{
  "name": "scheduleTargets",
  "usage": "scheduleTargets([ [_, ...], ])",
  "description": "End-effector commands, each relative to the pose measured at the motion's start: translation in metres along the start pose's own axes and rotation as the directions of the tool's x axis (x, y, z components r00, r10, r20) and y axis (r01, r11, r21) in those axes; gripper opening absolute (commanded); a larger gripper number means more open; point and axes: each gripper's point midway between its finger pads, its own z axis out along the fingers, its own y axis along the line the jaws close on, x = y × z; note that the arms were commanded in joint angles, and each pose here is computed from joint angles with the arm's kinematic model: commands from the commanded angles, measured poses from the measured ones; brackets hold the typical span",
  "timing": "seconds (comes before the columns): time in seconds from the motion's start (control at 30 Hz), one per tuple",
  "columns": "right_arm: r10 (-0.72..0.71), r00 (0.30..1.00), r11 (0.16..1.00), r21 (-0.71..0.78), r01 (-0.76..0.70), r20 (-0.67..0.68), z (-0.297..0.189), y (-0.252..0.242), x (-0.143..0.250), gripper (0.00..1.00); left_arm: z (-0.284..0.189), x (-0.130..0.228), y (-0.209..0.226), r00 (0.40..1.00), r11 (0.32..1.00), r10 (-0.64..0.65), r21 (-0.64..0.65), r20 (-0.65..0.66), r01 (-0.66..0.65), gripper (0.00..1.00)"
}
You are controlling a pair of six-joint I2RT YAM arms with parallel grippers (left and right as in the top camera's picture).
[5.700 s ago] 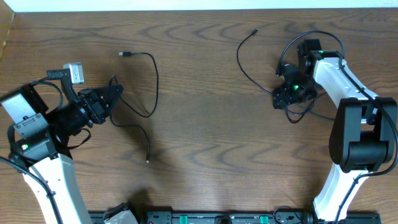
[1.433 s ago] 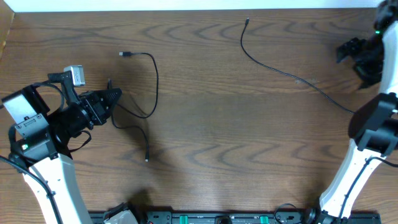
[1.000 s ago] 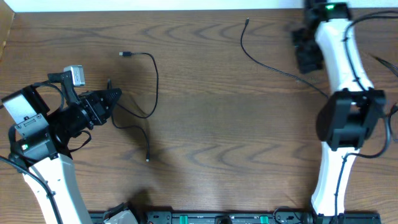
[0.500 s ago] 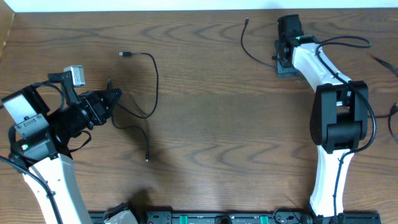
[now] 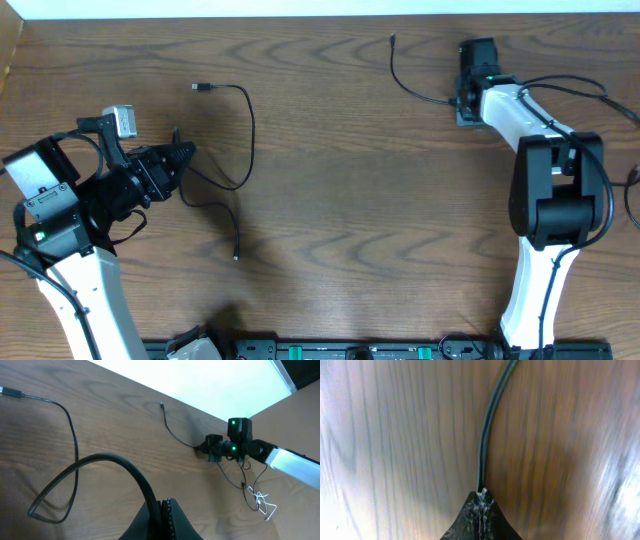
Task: Untangle cables
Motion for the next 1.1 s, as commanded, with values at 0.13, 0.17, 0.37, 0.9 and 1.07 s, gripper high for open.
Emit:
scheduleTargets([
  [0.13,-0.242,0.959,0.969,0.080,0.232,0.145,-0.006,-0.009,-0.121,0.01,0.000,0.000,-0.003,1.000,1.000,0.021,0.007,0.000,-0.021,0.07],
  [0.17,-0.251,0.954,0.968,0.070,0.243,0.166,-0.016,-0.003,-0.140,0.01,0.000,0.000,-0.003,1.000,1.000,0.021,0.007,-0.001,-0.021,0.08],
  [0.37,-0.080,0.948,0.996,0.053,0.067,0.307,-0.086,-0.024,-0.272,0.01,0.000,0.000,-0.003,1.000,1.000,0.021,0.007,-0.001,-0.021,0.08],
  [0.9,-0.099,0.976,0.989,-0.130,0.074,-0.195,-0.106,-0.032,-0.227,0.77,0.000,0.000,-0.003,1.000,1.000,0.021,0.008,0.000,-0.021,0.07],
  [1.07,0.069,0.982,0.992,0.115,-0.049,-0.176,-0.105,-0.065,-0.197,0.90,0.000,0.000,-0.003,1.000,1.000,0.020,0.008,-0.001,-0.020,0.07],
])
